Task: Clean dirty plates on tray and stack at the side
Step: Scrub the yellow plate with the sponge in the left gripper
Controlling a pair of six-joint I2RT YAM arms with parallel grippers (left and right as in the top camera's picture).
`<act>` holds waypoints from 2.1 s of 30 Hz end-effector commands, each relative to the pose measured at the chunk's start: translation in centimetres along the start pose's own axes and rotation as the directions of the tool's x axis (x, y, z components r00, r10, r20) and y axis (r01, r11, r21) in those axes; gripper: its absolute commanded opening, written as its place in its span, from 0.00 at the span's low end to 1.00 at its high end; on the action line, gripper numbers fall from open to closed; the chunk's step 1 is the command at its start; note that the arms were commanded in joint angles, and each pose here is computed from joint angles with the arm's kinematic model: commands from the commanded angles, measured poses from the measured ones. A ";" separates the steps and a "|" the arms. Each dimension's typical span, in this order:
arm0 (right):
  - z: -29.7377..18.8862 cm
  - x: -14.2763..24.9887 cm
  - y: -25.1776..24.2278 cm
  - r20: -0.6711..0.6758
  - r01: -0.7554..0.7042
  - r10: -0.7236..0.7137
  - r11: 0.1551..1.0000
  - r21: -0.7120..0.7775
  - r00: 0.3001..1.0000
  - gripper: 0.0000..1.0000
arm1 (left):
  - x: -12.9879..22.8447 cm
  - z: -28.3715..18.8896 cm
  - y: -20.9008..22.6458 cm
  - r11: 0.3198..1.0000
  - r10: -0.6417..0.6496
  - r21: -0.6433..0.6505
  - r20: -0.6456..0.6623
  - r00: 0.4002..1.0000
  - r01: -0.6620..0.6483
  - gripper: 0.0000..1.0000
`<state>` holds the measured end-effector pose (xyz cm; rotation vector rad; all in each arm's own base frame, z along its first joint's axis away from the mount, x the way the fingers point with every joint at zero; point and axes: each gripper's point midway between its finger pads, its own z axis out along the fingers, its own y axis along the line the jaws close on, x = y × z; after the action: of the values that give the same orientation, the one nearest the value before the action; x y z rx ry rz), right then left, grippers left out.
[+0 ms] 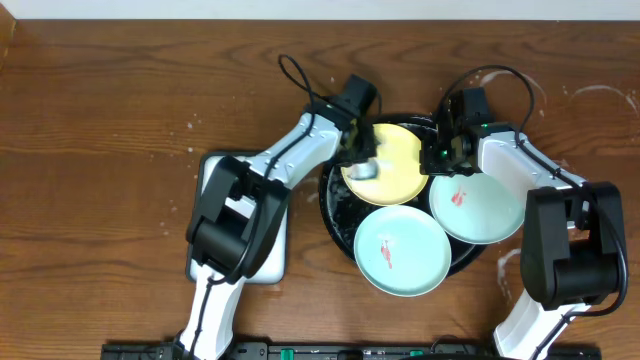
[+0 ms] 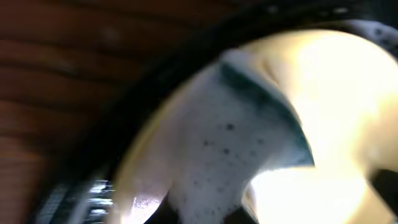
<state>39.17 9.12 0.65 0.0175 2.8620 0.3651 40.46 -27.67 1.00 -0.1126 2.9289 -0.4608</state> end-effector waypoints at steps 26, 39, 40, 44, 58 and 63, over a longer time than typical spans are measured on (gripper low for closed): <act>0.1 0.4 -0.5 -0.012 -0.006 0.006 0.999 0.038 1.000 0.01 | -4.1 -11.7 3.0 0.894 0.260 -0.421 0.209 0.943 -0.153 0.08; 0.1 0.4 -0.5 -0.013 0.028 -0.028 0.999 0.037 1.000 0.01 | 1.2 -23.3 8.4 0.875 0.178 -0.474 0.118 0.977 -0.102 0.08; 0.1 0.4 -0.5 -0.012 0.036 -0.036 0.999 0.037 0.999 0.01 | 1.5 -23.6 9.3 0.870 0.161 -0.485 0.104 0.982 -0.091 0.08; -0.2 0.0 -0.4 0.000 0.050 -0.051 0.998 0.035 0.999 0.01 | 2.6 -22.9 13.6 0.851 0.027 -0.525 0.047 0.999 0.001 0.08; -12.9 -4.2 1.2 0.282 0.121 -0.217 0.940 0.320 0.935 0.01 | 7.7 -14.1 22.1 0.887 -0.336 -0.373 -0.121 0.934 0.271 0.07; -15.9 -4.4 2.5 0.307 0.195 -0.373 0.854 0.483 0.875 0.01 | 7.6 -14.2 22.7 0.895 -0.344 -0.346 -0.135 0.929 0.281 0.08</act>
<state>39.18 8.58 14.85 -0.1792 2.5215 -0.0972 29.36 -2.06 5.98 -0.6424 3.1454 0.0560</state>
